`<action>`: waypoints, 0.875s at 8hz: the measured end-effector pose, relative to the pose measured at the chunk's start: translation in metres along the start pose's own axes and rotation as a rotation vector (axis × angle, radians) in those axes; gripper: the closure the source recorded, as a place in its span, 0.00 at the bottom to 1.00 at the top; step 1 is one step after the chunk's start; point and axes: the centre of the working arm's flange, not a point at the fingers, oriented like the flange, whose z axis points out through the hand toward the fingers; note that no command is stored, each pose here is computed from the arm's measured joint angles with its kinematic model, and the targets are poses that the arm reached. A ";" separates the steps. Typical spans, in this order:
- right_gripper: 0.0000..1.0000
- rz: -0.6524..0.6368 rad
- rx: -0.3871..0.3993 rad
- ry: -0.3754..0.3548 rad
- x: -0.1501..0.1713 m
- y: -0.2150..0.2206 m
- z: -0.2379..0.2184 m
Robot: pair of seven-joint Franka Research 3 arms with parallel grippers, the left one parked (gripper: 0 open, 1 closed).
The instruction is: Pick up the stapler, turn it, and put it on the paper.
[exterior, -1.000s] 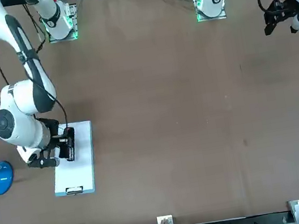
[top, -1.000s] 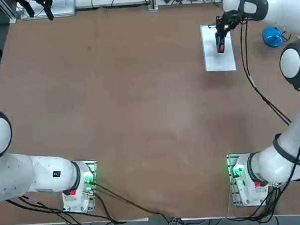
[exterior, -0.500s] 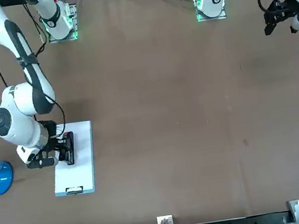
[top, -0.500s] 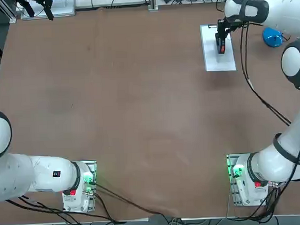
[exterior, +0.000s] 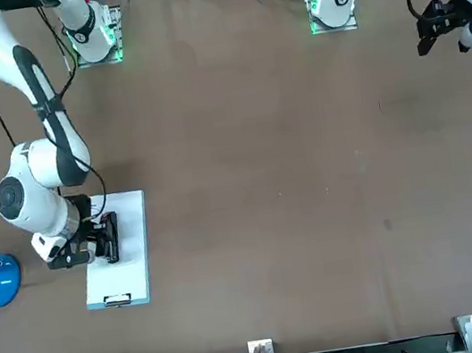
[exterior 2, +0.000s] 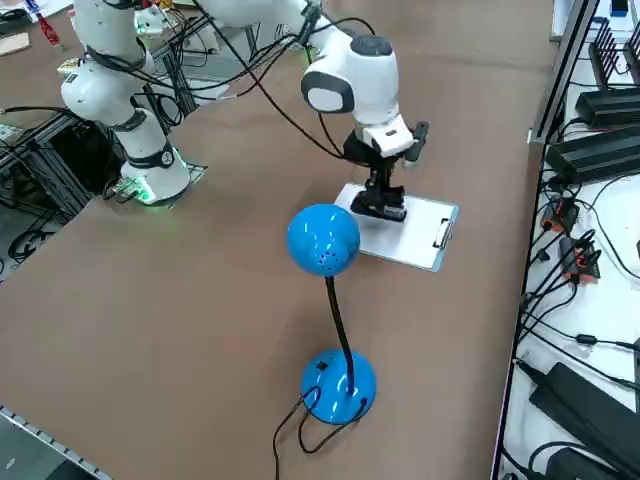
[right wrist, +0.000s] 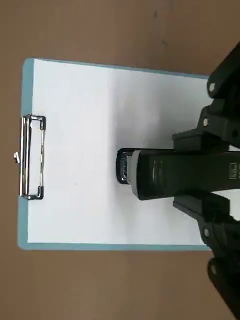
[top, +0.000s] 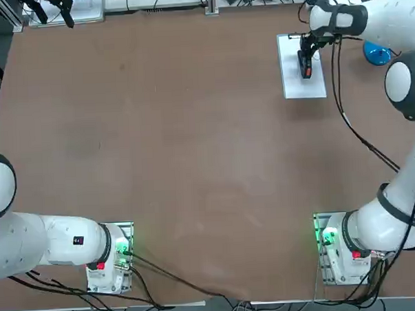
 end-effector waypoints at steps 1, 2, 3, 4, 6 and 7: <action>0.59 0.000 0.000 -0.004 0.000 0.000 0.004; 0.59 -0.001 0.000 -0.008 -0.001 0.000 0.007; 0.59 -0.004 -0.001 -0.011 -0.001 0.000 0.009; 0.59 -0.010 -0.001 -0.012 -0.001 0.000 0.011; 0.59 -0.021 -0.001 -0.013 -0.001 0.001 0.012; 0.59 -0.022 -0.001 -0.011 -0.001 0.001 0.012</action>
